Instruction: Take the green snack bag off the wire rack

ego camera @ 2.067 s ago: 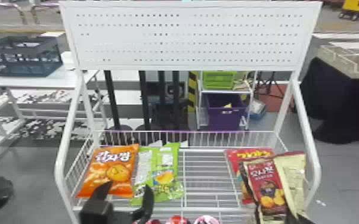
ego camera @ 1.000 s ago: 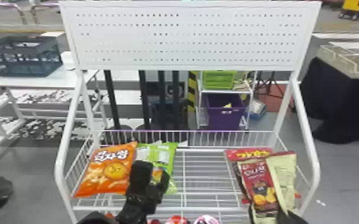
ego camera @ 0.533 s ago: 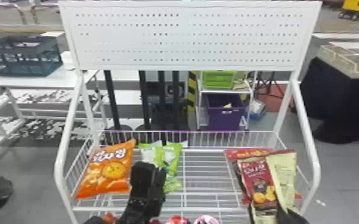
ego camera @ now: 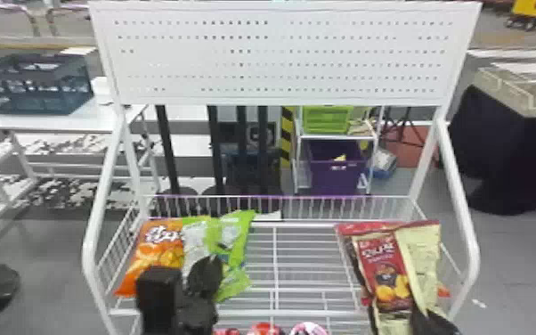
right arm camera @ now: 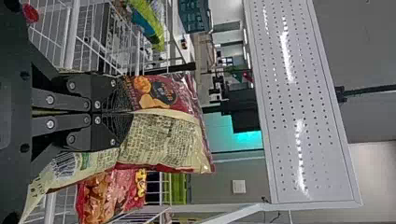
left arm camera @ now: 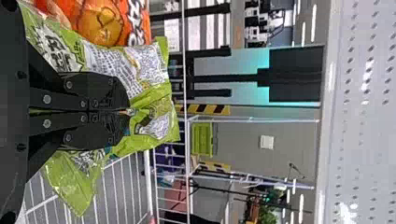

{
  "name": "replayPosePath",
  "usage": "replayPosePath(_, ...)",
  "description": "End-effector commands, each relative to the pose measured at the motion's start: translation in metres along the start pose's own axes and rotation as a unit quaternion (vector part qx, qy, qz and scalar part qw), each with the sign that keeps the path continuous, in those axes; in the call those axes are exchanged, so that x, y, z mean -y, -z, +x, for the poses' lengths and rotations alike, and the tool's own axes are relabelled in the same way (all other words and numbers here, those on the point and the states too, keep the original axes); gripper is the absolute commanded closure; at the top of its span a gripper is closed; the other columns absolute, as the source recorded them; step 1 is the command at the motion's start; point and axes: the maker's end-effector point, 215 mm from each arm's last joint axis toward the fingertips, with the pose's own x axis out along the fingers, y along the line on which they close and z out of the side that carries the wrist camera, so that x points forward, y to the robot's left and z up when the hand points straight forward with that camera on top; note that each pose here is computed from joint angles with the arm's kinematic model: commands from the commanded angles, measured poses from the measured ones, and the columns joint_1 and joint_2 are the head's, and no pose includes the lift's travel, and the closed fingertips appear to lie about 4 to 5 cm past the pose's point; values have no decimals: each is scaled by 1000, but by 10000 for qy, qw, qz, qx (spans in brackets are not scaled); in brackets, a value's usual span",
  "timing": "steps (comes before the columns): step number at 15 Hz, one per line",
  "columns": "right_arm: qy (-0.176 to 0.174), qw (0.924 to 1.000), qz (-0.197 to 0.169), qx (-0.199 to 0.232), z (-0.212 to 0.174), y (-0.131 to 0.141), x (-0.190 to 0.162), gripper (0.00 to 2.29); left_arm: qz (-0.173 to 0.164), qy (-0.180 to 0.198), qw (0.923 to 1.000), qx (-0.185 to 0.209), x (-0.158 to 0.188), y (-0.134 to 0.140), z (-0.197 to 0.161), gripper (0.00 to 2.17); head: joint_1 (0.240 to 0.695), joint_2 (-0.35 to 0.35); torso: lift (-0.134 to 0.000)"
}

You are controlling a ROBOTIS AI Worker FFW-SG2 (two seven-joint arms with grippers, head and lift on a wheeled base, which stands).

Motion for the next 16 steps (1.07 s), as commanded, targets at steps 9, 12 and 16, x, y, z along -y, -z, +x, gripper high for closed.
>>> replayPosePath(9,-101,9999,0,27,1,-5,-10,2243,-39,-831,9859,1450,-97,-62,-134,1895,499,0,0)
replayPosePath(12,-101,9999,3,20,0,-4,-11,2243,33,-1165,9810,1550,-141,-67,-160,1895,499,0,0)
replayPosePath(16,-106,9999,5,43,0,-6,-13,2243,22,-1242,9796,1577,-151,-66,-173,1895,499,0,0)
